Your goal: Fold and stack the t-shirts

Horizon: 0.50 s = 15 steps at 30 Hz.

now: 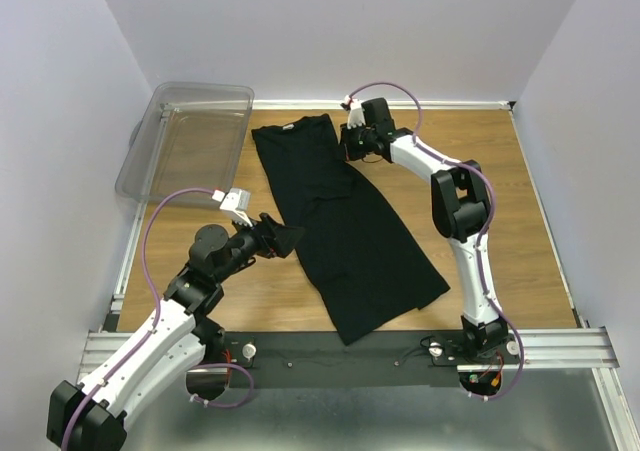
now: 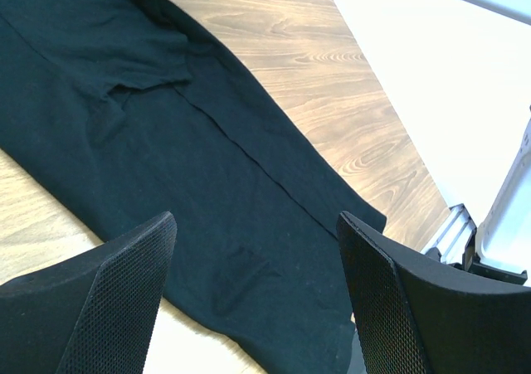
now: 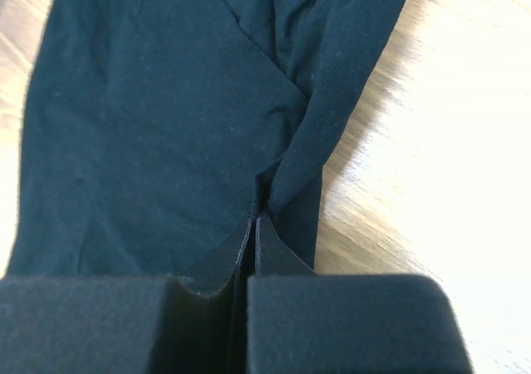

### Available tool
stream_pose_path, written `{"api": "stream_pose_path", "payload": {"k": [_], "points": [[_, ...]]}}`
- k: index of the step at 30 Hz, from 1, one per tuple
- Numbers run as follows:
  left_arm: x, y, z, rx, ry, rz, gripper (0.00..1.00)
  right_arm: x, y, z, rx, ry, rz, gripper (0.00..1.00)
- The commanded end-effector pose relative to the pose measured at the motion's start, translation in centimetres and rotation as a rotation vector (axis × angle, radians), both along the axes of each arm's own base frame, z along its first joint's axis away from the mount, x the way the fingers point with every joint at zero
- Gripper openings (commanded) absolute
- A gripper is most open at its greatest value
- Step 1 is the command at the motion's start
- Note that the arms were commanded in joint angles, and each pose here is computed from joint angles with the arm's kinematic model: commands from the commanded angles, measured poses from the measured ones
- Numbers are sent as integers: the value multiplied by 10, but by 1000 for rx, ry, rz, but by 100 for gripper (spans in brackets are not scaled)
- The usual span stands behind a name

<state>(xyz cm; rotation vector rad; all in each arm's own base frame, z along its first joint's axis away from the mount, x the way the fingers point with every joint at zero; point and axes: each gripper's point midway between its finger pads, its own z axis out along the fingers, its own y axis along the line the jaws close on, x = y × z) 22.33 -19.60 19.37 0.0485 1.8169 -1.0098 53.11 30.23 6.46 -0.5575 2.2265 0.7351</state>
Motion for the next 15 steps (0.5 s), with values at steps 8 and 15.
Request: {"api": "stream_pose_path", "payload": {"k": [8,15], "points": [[1,6,15,4,-43,29,86,32,-48,1,-183,-95,-227,7],[0,7,16,4,-47,30,86,46,-69,-24,-208,-76,-237,14]]}}
